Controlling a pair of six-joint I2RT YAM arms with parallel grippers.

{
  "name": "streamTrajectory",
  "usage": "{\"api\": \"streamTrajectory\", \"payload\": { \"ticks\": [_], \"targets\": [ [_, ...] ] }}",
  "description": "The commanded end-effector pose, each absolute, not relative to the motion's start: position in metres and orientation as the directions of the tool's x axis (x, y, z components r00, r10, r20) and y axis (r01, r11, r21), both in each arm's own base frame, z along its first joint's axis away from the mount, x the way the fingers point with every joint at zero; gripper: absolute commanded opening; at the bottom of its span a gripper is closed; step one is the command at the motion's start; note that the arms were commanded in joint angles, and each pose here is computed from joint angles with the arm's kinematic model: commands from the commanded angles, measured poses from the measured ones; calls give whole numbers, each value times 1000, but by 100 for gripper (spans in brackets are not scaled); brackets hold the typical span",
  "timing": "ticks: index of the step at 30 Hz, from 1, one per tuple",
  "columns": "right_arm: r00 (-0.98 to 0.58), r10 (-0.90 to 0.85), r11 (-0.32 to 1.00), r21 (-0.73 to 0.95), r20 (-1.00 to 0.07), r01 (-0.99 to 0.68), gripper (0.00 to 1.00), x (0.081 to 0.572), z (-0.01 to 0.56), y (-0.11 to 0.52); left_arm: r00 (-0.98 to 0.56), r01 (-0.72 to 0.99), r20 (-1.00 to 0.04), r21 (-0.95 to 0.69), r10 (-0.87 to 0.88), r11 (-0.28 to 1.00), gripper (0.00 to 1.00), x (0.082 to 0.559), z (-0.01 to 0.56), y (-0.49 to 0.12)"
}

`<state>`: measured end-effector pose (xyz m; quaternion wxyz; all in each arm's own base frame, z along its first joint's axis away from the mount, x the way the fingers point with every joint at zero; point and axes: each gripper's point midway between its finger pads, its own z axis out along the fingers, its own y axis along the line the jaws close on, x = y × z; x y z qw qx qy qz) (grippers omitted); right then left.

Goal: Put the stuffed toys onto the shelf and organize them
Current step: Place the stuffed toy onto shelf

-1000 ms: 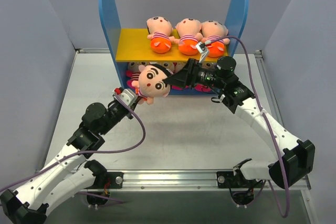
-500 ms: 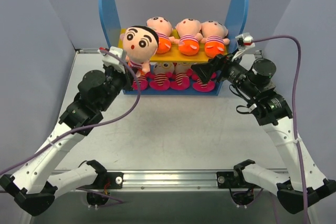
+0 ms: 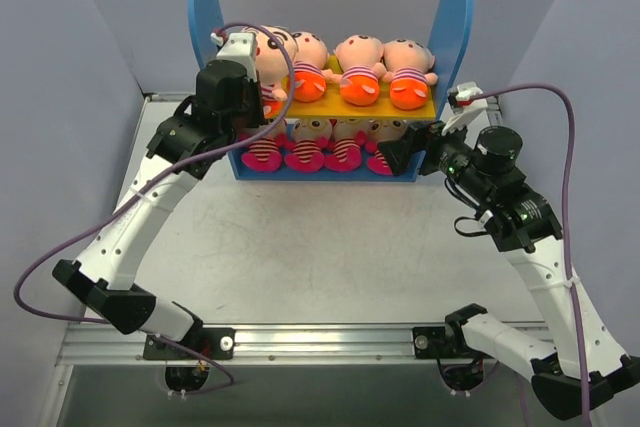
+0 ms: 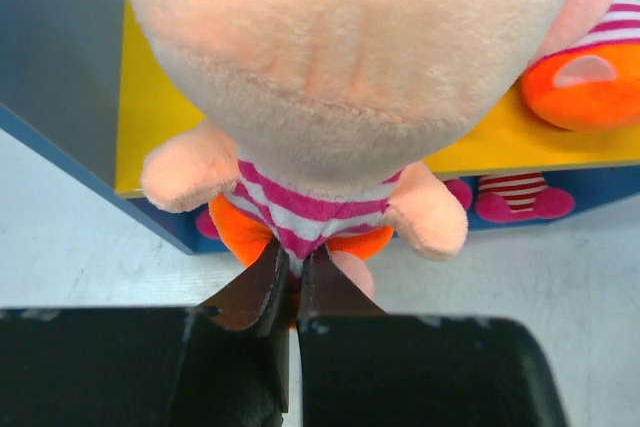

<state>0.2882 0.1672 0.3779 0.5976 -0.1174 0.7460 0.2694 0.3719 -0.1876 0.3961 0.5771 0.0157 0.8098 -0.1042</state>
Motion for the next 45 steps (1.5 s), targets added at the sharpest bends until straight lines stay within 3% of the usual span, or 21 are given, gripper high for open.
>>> {"api": "streamTrajectory", "payload": {
  "ticks": [1, 24, 35, 45],
  "targets": [
    [-205, 129, 841, 217, -970, -495, 99, 283, 387, 158, -333, 75, -931, -185, -150, 980, 3, 379, 411, -164],
    [-226, 74, 845, 181, -971, -503, 99, 274, 374, 154, -457, -8, -875, -177, -161, 984, 4, 451, 387, -150],
    [-232, 52, 851, 165, -971, -499, 99, 273, 368, 151, -508, -72, -846, -145, -162, 987, 27, 458, 372, -142],
    [-234, 43, 849, 159, -971, -504, 99, 271, 367, 151, -514, -80, -838, -167, -184, 983, 38, 469, 364, -141]
  ]
}}
